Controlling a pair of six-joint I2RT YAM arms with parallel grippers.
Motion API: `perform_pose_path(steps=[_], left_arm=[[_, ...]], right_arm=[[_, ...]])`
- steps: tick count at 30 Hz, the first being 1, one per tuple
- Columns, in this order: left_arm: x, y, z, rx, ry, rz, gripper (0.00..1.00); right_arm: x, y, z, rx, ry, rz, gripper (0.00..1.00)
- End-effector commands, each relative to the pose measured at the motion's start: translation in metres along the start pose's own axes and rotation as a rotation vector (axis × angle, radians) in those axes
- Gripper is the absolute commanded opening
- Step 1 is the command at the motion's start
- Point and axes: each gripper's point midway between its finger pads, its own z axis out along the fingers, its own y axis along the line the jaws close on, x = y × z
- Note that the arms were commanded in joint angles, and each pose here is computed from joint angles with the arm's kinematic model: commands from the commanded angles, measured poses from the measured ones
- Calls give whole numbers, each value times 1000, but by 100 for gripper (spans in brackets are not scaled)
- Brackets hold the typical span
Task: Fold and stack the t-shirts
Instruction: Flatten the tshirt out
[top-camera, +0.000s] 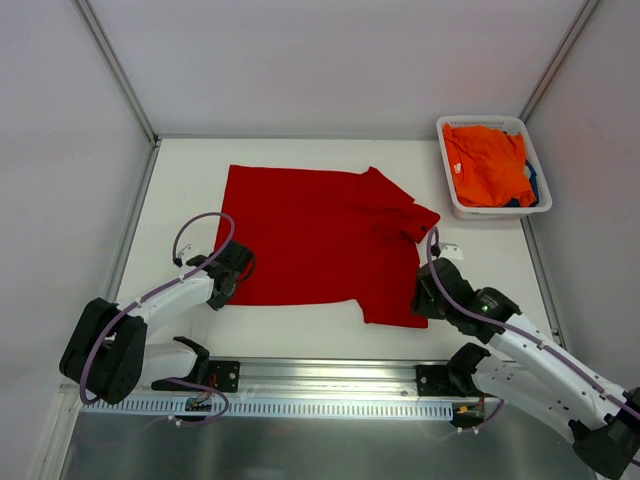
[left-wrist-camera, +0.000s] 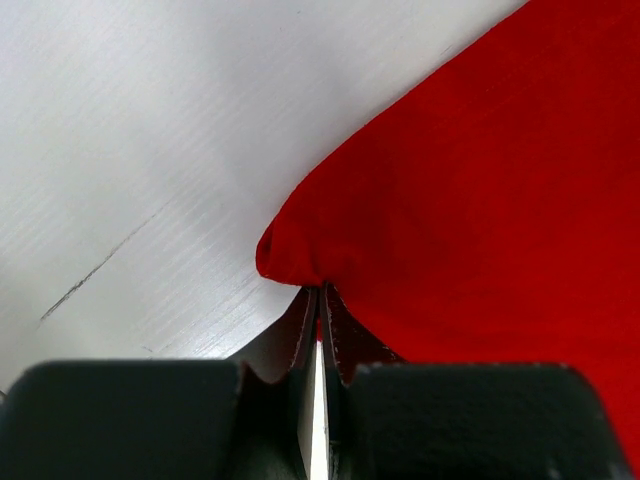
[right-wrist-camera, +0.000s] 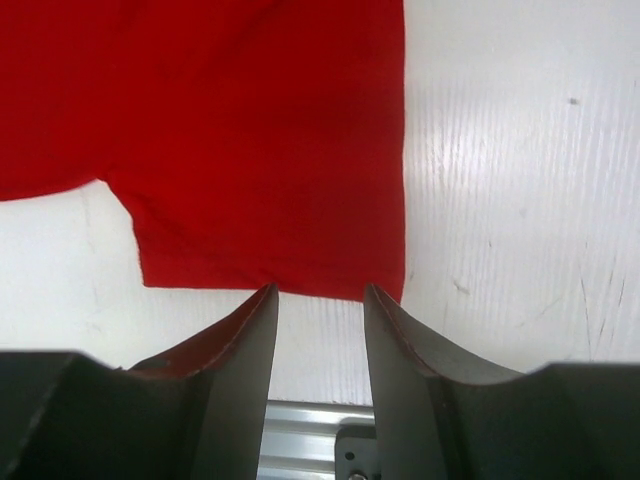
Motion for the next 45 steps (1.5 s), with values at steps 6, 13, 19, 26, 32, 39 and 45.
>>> perform_pose_path(steps=[6, 13, 19, 26, 32, 39, 45], left_arm=[[8, 15, 2, -41, 18, 26, 0], [8, 15, 2, -38, 16, 23, 0], [8, 15, 1, -36, 17, 25, 0], [8, 15, 2, -33, 16, 23, 0], [7, 14, 1, -31, 16, 27, 0], [7, 14, 1, -25, 14, 26, 0], [7, 13, 1, -26, 16, 30, 0]], right_arm=[[35, -24, -2, 72, 70, 97, 43], [50, -31, 8, 108, 99, 141, 42], [62, -29, 20, 100, 113, 158, 42], [63, -28, 31, 98, 91, 175, 42], [56, -22, 36, 93, 78, 163, 42], [55, -21, 40, 93, 73, 164, 42], [59, -26, 37, 111, 78, 185, 42]])
